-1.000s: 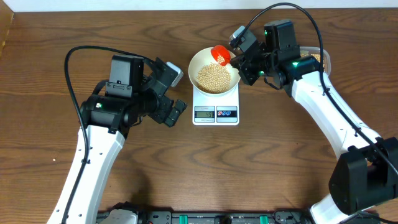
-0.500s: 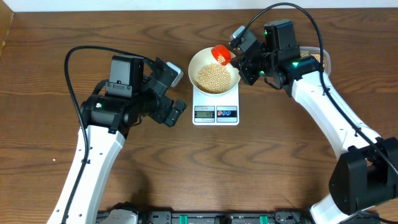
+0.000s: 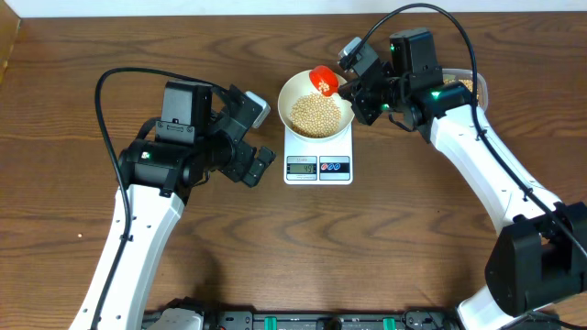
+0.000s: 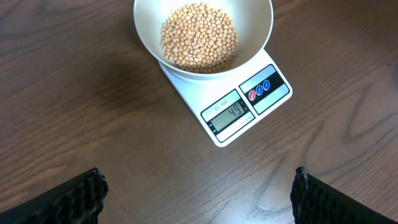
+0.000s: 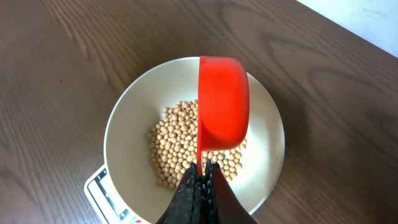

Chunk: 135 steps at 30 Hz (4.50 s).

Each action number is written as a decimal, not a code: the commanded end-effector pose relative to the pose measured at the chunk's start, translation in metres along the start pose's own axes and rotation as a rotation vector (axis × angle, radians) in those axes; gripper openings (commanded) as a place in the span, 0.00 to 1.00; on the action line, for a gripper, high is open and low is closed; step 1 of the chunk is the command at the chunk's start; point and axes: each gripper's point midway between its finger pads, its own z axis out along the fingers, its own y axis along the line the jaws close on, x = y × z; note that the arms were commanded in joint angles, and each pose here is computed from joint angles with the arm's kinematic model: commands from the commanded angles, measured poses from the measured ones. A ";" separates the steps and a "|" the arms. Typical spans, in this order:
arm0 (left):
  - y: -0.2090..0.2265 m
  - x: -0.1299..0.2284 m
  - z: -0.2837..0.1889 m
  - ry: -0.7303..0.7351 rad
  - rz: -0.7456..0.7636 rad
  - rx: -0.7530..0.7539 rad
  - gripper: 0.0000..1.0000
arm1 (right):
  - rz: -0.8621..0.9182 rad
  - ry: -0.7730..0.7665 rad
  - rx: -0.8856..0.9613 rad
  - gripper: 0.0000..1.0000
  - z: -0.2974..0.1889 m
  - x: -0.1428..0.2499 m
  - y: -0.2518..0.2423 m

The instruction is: Scoop item into bowl and weigh 50g on scale

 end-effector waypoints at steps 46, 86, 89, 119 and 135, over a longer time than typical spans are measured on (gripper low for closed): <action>0.001 -0.004 -0.003 -0.010 0.019 -0.008 0.96 | 0.119 -0.087 -0.073 0.01 -0.010 -0.020 -0.004; 0.001 -0.004 -0.003 -0.010 0.019 -0.008 0.96 | 0.768 -0.210 0.034 0.01 -0.162 0.093 -0.170; 0.001 -0.004 -0.003 -0.010 0.019 -0.008 0.96 | 0.761 -0.172 0.081 0.01 -0.160 0.102 -0.174; 0.001 -0.004 -0.003 -0.010 0.019 -0.008 0.96 | 0.499 0.348 0.725 0.01 -0.125 0.140 -0.184; 0.001 -0.004 -0.003 -0.010 0.019 -0.008 0.96 | 0.180 0.546 1.054 0.01 -0.134 0.114 -0.169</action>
